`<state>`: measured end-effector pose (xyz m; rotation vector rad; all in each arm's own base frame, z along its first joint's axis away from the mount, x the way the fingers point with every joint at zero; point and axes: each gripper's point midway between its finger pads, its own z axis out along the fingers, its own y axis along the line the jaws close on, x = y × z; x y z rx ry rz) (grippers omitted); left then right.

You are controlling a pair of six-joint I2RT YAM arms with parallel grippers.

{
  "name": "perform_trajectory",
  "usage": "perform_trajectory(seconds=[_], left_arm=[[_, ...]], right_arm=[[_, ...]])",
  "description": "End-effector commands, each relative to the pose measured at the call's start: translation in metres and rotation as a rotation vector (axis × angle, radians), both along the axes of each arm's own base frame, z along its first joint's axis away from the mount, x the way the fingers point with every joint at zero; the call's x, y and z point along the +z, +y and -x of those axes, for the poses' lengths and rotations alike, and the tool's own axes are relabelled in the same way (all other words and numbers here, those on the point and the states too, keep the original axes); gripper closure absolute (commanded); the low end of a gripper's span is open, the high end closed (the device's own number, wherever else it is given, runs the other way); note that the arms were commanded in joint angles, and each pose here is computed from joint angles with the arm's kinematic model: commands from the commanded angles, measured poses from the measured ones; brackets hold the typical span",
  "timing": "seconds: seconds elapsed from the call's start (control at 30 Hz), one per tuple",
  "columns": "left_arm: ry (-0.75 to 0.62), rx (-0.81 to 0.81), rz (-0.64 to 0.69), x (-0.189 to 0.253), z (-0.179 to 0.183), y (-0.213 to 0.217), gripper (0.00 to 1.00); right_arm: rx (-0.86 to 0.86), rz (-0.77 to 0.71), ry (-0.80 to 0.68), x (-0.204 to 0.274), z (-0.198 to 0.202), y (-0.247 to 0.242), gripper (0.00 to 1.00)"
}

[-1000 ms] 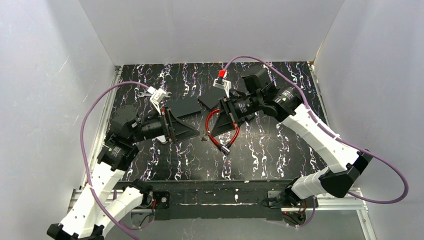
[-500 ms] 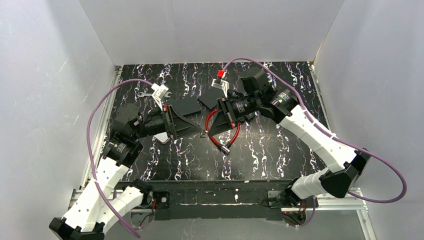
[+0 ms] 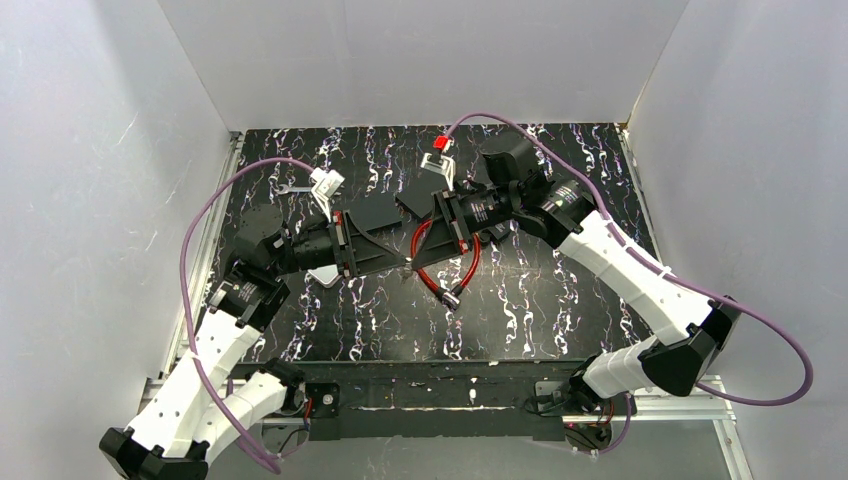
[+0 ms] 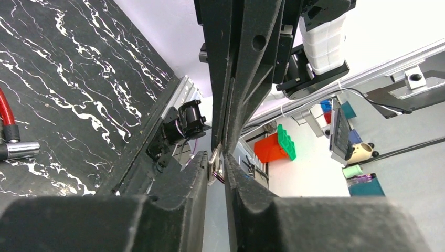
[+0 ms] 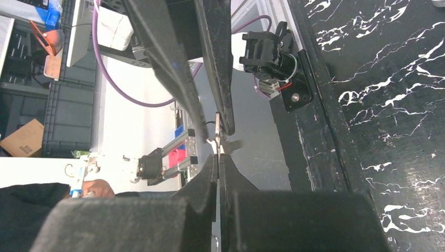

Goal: Unlock with the key

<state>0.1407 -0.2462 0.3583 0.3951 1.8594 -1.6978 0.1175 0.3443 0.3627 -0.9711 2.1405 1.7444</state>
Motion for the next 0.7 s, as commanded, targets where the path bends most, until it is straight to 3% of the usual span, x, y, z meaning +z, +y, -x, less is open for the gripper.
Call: perform_trajectory(seconds=[0.0, 0.07, 0.2, 0.4, 0.67], left_arm=[[-0.026, -0.033, -0.001, 0.001, 0.007, 0.000, 0.91], [-0.027, -0.030, -0.003, 0.001, 0.007, 0.001, 0.99], [-0.013, -0.010, -0.017, -0.003, 0.005, 0.002, 1.00], [-0.020, 0.046, -0.025, -0.003, 0.003, 0.006, 1.00], [-0.056, 0.080, -0.063, -0.003, 0.012, 0.017, 1.00]], right_arm=[[0.008, -0.064, -0.053, 0.017, 0.002, -0.001, 0.99], [0.005, -0.066, -0.052, 0.017, 0.001, 0.000, 0.99], [-0.009, -0.080, -0.064, 0.020, -0.002, 0.002, 0.98], [-0.113, -0.071, -0.126, 0.020, -0.016, 0.001, 0.54], [-0.446, 0.074, -0.209, -0.001, -0.063, -0.018, 0.36]])
